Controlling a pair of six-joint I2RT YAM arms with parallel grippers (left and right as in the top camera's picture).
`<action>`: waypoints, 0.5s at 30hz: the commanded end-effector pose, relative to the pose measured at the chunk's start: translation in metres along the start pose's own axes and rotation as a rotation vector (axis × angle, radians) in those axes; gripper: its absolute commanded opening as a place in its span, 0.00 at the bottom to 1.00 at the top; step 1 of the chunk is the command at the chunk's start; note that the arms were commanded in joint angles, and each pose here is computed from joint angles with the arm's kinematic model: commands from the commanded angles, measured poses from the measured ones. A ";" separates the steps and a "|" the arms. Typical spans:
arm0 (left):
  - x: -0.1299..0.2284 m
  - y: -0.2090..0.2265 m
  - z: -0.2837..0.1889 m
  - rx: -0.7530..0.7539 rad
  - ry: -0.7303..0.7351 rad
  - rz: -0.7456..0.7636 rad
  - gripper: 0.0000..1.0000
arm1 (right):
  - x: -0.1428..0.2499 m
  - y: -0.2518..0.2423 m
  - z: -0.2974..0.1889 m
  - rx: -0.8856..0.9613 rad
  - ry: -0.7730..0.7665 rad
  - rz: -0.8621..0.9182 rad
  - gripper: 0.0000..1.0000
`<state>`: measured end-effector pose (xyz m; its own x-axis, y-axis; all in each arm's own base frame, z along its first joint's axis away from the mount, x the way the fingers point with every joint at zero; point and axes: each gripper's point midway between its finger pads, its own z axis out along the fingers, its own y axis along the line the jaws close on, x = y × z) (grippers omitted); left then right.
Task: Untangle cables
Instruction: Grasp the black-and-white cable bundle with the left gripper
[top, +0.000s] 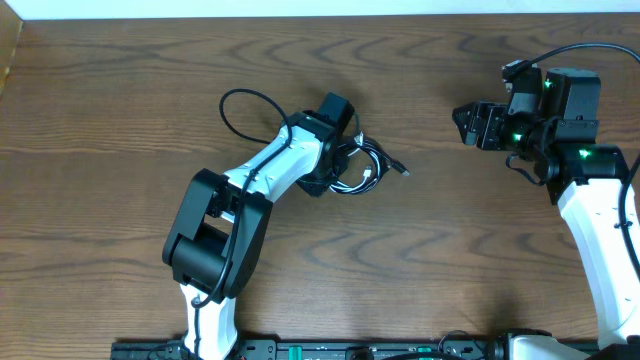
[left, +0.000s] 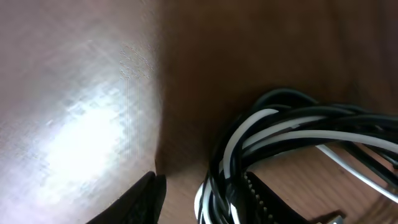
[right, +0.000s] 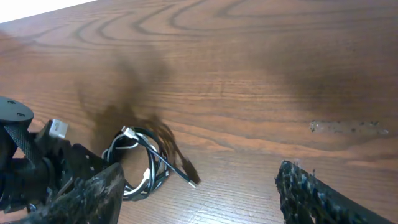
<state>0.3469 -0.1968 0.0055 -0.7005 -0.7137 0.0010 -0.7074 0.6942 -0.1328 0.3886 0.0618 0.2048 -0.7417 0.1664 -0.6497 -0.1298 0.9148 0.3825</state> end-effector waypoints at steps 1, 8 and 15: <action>-0.005 0.000 0.018 -0.008 -0.028 0.170 0.36 | -0.006 0.003 -0.001 0.002 -0.011 0.001 0.75; -0.012 -0.026 -0.002 0.094 -0.076 0.386 0.23 | -0.005 0.003 -0.001 0.002 -0.010 0.001 0.75; -0.018 -0.046 -0.016 0.168 -0.138 0.514 0.34 | -0.005 0.003 -0.001 0.002 -0.010 0.001 0.76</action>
<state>0.3838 -0.2153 0.0137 -0.9084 -0.3831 -0.1673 -0.3373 0.9082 -0.2479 0.3889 0.0612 0.2046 -0.7413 0.1667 -0.6502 -0.1273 0.9162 0.3800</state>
